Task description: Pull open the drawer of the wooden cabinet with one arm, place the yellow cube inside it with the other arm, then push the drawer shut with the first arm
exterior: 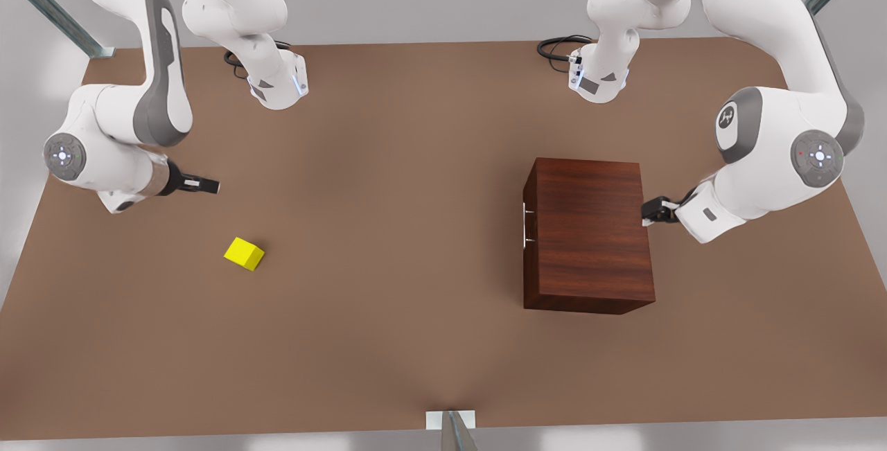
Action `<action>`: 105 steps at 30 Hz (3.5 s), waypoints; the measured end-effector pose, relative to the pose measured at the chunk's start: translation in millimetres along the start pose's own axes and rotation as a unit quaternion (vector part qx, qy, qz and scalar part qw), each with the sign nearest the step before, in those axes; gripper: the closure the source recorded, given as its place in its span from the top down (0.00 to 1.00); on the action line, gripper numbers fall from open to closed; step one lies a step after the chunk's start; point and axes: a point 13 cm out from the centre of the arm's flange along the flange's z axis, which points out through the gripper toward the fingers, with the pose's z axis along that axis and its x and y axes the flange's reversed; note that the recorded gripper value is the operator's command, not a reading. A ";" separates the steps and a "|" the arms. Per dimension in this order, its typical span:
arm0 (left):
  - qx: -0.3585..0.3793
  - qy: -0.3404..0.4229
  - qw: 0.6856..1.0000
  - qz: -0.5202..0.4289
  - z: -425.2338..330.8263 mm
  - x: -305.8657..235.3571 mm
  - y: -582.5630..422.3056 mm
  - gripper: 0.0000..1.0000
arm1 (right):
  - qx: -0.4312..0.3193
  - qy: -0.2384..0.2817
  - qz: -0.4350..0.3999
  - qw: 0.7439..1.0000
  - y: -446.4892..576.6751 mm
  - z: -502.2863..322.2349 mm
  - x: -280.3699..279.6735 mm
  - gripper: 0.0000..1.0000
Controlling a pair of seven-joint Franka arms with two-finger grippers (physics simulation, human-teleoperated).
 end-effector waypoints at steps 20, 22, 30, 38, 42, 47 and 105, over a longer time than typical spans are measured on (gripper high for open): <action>-0.197 0.014 0.974 0.108 212.5 12.9 -311.7 1.00 | -0.007 -0.133 0.033 0.990 8.4 -34.6 -70.6 1.00; -0.224 0.013 0.970 0.091 221.2 14.4 -305.8 1.00 | -0.008 -0.135 0.040 0.990 2.9 -35.3 -72.0 1.00; -0.239 0.022 0.971 -0.011 253.6 29.7 -296.6 1.00 | -0.010 -0.136 0.056 0.989 -7.7 -34.5 -75.2 1.00; -0.286 -0.017 0.955 -0.078 267.2 26.3 -271.2 1.00 | -0.009 -0.136 0.049 0.989 5.1 -33.7 -74.3 1.00; -0.310 -0.035 0.945 -0.095 269.8 24.9 -260.1 1.00 | -0.009 -0.136 0.048 0.990 8.4 -33.6 -73.9 1.00; -0.323 -0.046 0.939 -0.114 275.5 25.2 -252.6 1.00 | -0.011 -0.136 0.053 0.989 5.8 -33.8 -75.6 1.00; -0.195 -0.019 0.979 -0.047 286.9 22.7 -352.6 1.00 | -0.011 -0.135 0.060 0.989 4.6 -32.9 -83.8 1.00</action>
